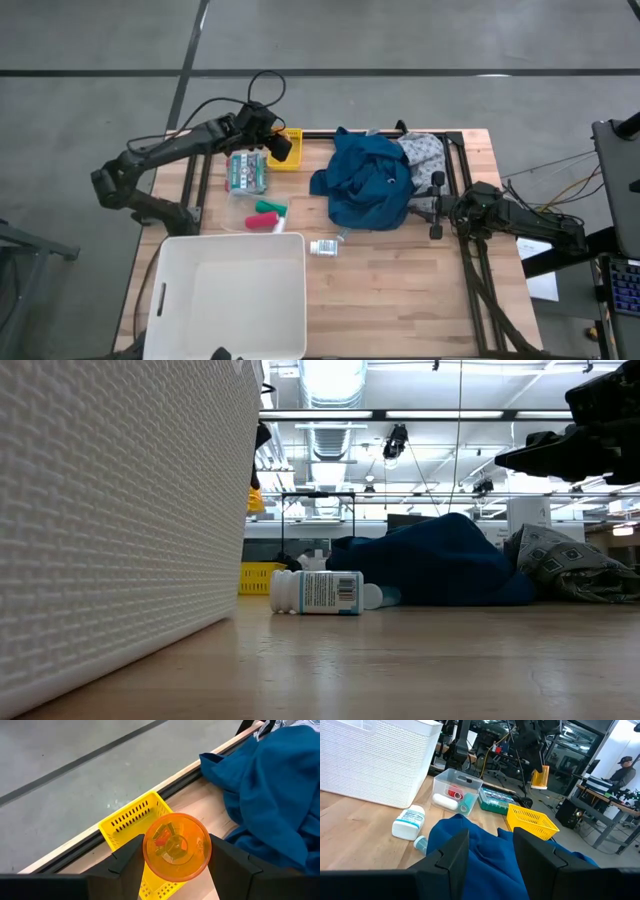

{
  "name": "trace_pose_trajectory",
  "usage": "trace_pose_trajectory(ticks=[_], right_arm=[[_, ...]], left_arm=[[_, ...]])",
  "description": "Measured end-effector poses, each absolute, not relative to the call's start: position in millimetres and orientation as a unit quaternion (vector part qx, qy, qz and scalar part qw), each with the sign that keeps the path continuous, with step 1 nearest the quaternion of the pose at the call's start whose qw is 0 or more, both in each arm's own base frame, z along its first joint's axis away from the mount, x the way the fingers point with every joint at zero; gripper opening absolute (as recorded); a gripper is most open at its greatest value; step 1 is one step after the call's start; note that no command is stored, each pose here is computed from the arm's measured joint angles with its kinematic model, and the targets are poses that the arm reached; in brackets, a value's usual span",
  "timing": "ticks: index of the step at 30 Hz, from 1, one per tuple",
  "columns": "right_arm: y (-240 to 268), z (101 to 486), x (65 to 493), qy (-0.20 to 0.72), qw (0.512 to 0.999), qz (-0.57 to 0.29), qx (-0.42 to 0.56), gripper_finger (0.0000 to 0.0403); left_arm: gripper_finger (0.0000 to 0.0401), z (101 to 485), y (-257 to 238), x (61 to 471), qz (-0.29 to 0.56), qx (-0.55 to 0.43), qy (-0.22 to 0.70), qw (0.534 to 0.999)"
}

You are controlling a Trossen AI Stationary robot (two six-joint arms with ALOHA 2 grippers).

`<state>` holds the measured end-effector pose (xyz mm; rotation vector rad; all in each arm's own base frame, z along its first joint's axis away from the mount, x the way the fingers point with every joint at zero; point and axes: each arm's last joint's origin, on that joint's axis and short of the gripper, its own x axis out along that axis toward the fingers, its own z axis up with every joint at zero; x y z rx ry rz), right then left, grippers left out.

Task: Pick & place medical supplies in basket/bin
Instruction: Put the orange pill bottle into the yellow bin

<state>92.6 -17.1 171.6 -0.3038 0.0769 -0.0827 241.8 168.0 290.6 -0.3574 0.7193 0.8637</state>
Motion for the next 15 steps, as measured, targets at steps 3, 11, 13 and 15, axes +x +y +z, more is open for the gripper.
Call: trace_pose_trajectory(ticks=[3, 11, 13, 15], right_arm=[[-17, 172, 93, 0.038, 0.987, -0.041, -0.151, 0.0148], [-17, 172, 93, 0.038, 0.987, -0.041, -0.151, 0.0148], [-17, 172, 93, 0.038, 0.987, -0.041, -0.151, 0.0148], [-17, 172, 93, 0.038, 0.987, -0.041, -0.151, 0.0148]], left_arm=[[0.0197, 291, 168, 242, 0.407, -0.169, 0.34, 0.831], [0.0195, 321, 163, 234, 0.378, -0.268, 0.341, 0.818], [0.0197, 335, 165, 231, 0.375, -0.28, 0.332, 0.819], [0.0197, 352, 169, 229, 0.376, -0.282, 0.309, 0.827]])
